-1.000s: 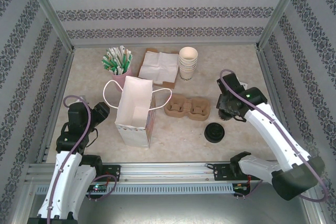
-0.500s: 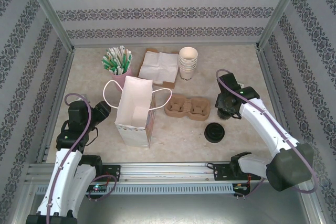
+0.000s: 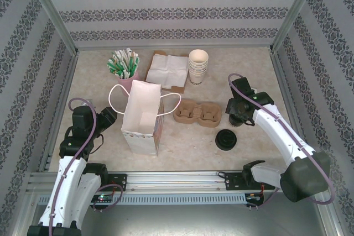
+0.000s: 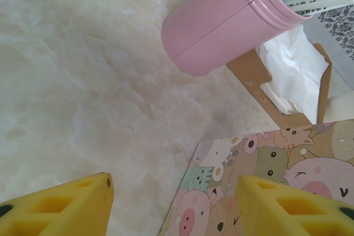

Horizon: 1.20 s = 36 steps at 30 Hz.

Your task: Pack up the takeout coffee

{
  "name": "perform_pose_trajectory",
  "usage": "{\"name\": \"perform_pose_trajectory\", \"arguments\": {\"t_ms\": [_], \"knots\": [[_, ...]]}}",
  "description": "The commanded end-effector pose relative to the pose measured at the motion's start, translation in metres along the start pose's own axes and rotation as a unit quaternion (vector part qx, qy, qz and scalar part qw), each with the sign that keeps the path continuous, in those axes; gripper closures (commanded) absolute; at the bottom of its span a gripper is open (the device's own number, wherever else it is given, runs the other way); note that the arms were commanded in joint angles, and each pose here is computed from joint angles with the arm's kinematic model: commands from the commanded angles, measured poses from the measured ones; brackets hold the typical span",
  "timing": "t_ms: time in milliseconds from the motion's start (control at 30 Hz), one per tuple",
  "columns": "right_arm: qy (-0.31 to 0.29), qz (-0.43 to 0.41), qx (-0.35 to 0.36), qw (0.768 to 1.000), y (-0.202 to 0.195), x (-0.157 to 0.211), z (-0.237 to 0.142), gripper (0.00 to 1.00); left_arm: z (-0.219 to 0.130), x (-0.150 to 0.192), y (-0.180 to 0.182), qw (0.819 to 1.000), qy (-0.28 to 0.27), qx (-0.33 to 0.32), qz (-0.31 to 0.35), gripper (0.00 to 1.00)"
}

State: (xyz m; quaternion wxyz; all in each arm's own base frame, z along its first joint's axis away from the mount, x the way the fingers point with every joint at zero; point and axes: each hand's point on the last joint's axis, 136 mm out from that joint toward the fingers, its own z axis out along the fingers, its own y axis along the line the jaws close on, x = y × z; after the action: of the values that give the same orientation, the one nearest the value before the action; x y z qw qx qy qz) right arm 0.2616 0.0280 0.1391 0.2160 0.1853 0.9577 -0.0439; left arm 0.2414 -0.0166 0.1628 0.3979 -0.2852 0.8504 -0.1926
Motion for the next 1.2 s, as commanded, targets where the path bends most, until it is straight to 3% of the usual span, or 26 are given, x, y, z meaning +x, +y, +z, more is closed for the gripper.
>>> {"name": "perform_pose_trajectory", "arguments": {"t_ms": [0, 433, 833, 1033, 1100, 1167], "knots": [[-0.004, -0.004, 0.003, 1.0, -0.004, -0.001, -0.002, 0.26, -0.005, -0.009, -0.009, 1.0, -0.012, 0.014, 0.011, 0.39], [0.015, -0.006, 0.01, 1.0, -0.005, 0.004, 0.012, 0.25, -0.004, -0.008, -0.008, 1.0, -0.012, 0.014, 0.013, 0.39], [0.004, -0.008, 0.007, 1.0, -0.01, -0.005, 0.002, 0.12, -0.006, -0.01, -0.009, 1.0, -0.015, 0.014, 0.014, 0.39], [-0.053, -0.074, -0.059, 0.994, 0.009, -0.028, -0.039, 0.11, -0.008, -0.013, -0.011, 0.999, -0.021, 0.014, 0.02, 0.39], [-0.098, -0.127, -0.097, 0.982, 0.024, -0.038, -0.06, 0.11, -0.009, -0.015, -0.011, 0.999, -0.025, 0.014, 0.02, 0.39], [-0.152, -0.209, -0.146, 0.955, 0.046, -0.042, -0.084, 0.13, -0.009, -0.016, -0.012, 0.999, -0.026, 0.015, 0.021, 0.39]]}}
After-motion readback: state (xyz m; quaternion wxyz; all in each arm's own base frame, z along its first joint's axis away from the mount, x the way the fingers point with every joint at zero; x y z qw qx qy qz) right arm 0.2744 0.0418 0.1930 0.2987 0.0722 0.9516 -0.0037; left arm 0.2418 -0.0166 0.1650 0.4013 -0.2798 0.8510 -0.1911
